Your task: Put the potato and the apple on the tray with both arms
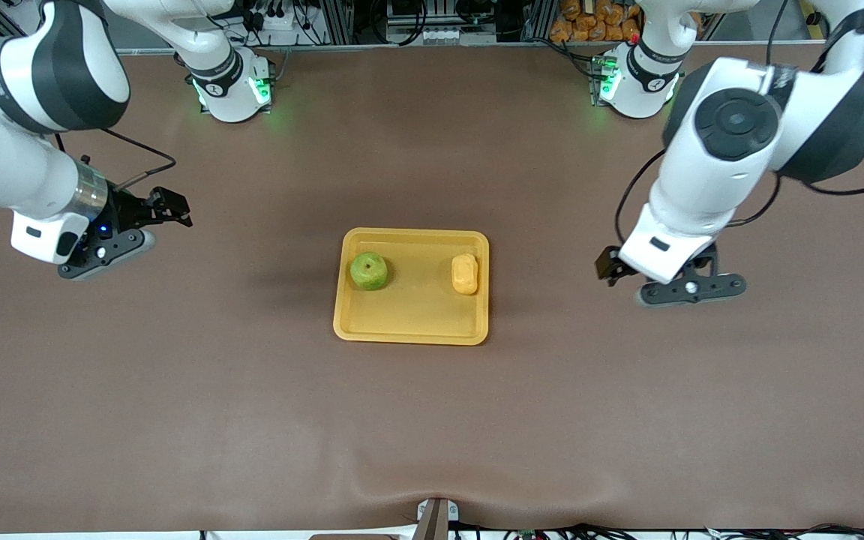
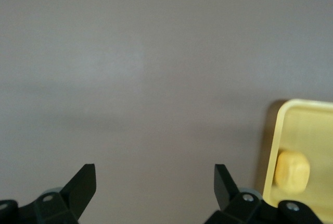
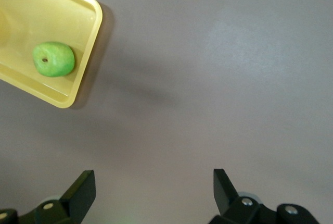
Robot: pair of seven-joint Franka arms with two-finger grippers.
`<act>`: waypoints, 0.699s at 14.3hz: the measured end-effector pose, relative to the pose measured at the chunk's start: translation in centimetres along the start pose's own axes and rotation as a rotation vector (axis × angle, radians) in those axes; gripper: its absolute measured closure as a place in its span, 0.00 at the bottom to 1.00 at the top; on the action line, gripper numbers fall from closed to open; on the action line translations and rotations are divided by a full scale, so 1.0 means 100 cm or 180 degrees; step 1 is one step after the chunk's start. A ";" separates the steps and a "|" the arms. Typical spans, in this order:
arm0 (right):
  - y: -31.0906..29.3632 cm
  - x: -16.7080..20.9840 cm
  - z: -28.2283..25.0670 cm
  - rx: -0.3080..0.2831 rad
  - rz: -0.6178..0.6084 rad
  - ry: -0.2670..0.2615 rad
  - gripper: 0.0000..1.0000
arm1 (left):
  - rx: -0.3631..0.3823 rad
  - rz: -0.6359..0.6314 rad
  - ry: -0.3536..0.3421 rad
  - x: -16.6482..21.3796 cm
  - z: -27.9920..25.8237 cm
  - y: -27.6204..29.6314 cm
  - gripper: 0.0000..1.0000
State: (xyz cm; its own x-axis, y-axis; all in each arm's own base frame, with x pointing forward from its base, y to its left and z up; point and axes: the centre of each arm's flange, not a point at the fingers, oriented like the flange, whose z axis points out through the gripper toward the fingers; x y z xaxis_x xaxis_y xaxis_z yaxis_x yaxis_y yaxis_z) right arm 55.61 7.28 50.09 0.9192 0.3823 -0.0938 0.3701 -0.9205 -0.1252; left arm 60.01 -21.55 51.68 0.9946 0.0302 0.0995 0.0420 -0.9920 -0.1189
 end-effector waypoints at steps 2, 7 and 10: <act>0.003 -0.005 -0.009 -0.0013 0.0145 0.0048 0.00 | -0.0093 0.0126 -0.0050 0.002 -0.015 -0.031 0.00; 0.017 -0.024 -0.080 -0.0007 0.0589 0.0106 0.00 | -0.0099 0.0114 -0.0170 -0.003 -0.043 -0.096 0.00; 0.040 -0.040 -0.117 -0.0015 0.0777 0.0203 0.00 | -0.0055 0.0116 -0.0183 -0.015 -0.061 -0.098 0.00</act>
State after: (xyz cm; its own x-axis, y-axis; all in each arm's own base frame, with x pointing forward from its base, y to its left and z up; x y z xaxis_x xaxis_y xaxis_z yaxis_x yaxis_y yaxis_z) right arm 55.00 1.14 61.47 0.9880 0.1430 -0.0580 0.1366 -0.9854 -0.1020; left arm 57.53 -12.65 58.73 0.9993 0.0004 0.0385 0.0044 -0.9945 -0.1045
